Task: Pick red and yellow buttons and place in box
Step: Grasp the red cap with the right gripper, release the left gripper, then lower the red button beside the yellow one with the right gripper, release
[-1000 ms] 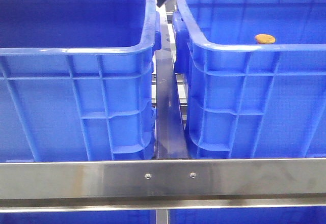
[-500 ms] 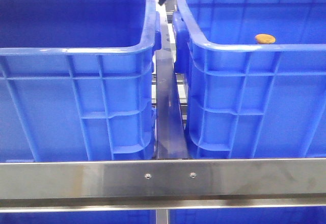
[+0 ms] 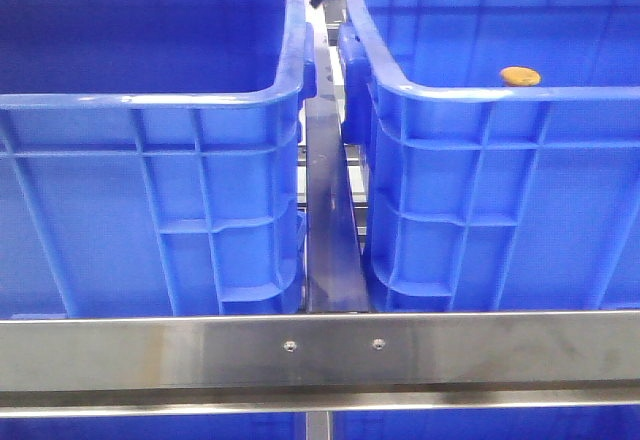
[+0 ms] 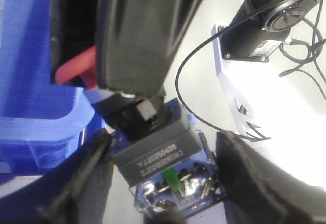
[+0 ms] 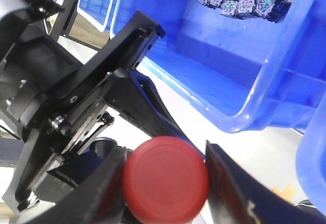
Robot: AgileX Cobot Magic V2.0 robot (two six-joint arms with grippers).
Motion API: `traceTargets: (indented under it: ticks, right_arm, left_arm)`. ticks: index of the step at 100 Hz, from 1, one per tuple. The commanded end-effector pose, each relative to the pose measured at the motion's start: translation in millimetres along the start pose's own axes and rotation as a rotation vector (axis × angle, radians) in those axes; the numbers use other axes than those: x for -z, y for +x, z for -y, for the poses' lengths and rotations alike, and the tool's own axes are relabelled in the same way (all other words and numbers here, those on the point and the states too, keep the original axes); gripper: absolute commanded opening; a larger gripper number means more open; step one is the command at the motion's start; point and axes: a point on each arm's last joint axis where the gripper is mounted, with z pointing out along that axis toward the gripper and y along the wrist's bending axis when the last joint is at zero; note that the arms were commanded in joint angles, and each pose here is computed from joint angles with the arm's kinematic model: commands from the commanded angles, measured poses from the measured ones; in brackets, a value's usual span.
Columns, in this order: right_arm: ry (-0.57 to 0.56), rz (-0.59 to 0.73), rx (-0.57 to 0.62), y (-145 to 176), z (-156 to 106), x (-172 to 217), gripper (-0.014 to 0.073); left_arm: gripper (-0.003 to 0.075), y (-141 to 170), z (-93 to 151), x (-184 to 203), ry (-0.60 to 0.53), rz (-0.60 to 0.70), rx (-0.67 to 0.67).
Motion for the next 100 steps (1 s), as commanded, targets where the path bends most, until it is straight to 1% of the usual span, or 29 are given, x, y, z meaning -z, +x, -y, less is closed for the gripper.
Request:
traceTargets:
  ticks: [1, 4, 8, 9, 11, 16, 18, 23, 28, 33, 41, 45, 52, 68, 89, 93, 100]
  right_arm:
    - [-0.078, 0.044, 0.012, -5.1, -17.2, 6.0, 0.0158]
    - [-0.078, 0.044, 0.012, -5.1, -17.2, 6.0, 0.0149]
    - [-0.078, 0.044, 0.012, -5.1, -17.2, 6.0, 0.0148]
    - [-0.079, 0.043, 0.012, -5.0, -17.2, 6.0, 0.0148]
    - [-0.079, 0.043, 0.012, -5.0, -17.2, 6.0, 0.0148]
    - [-0.081, 0.041, 0.012, -4.8, -17.4, 6.0, 0.0148]
    - [-0.081, 0.041, 0.012, -4.8, -17.4, 6.0, 0.0148]
    - [-0.081, 0.041, 0.012, -4.8, -17.4, 6.0, 0.0148]
    - [-0.081, 0.041, 0.012, -4.8, -17.4, 6.0, 0.0148]
    - [-0.080, 0.042, 0.013, -5.0, -17.5, 6.1, 0.0148]
    - [-0.078, 0.045, 0.011, -5.7, -16.7, 7.4, 0.0148]
    - [-0.076, 0.048, 0.010, -6.2, -15.9, 8.7, 0.0148]
    - [-0.072, 0.055, 0.004, -7.3, -13.6, 12.0, 0.0148]
    - [-0.034, 0.111, -0.016, -14.0, -2.8, 26.4, 0.0148]
    - [0.093, 0.282, -0.053, -28.0, 23.9, 62.2, 0.0148]
    - [0.135, 0.329, -0.041, -31.2, 30.0, 70.3, 0.0148]
    - [0.216, 0.402, 0.016, -37.4, 37.7, 83.8, 0.0148]
  left_arm:
    - [0.0113, -16.7, 15.9, 14.6, 0.015, 0.090, -0.030]
    - [0.0157, -16.7, 15.5, 14.5, 0.011, 0.090, -0.030]
    - [0.0235, -16.7, 15.4, 14.5, 0.010, 0.090, -0.030]
    - [0.0265, -16.8, 15.3, 14.5, 0.009, 0.090, -0.030]
    - [0.0295, -16.8, 15.3, 14.5, 0.009, 0.090, -0.030]
    - [0.0420, -17.0, 14.9, 14.6, 0.004, 0.093, -0.030]
    - [0.0450, -17.1, 14.6, 14.6, 0.001, 0.094, -0.030]
    - [0.0561, -17.6, 13.7, 14.6, -0.008, 0.099, -0.018]
    - [0.0636, -17.1, 12.8, 14.6, -0.018, 0.094, -0.004]
    - [0.0676, -15.3, 11.8, 15.5, -0.024, 0.076, -0.008]
    - [0.0678, -14.4, 10.0, 21.4, -0.050, 0.027, -0.005]
    - [0.0672, -13.9, 8.5, 26.1, -0.059, 0.012, 0.021]
    - [0.0670, -16.9, 7.1, 36.9, -0.083, 0.027, 0.055]
    - [0.0670, -22.6, 7.5, 56.5, -0.142, 0.063, 0.038]
    - [0.0670, -24.9, 12.7, 61.7, -0.153, 0.074, 0.022]
    - [0.0670, -24.9, 12.7, 61.7, -0.153, 0.074, 0.022]
    - [0.0670, -24.9, 12.7, 61.7, -0.153, 0.074, 0.022]
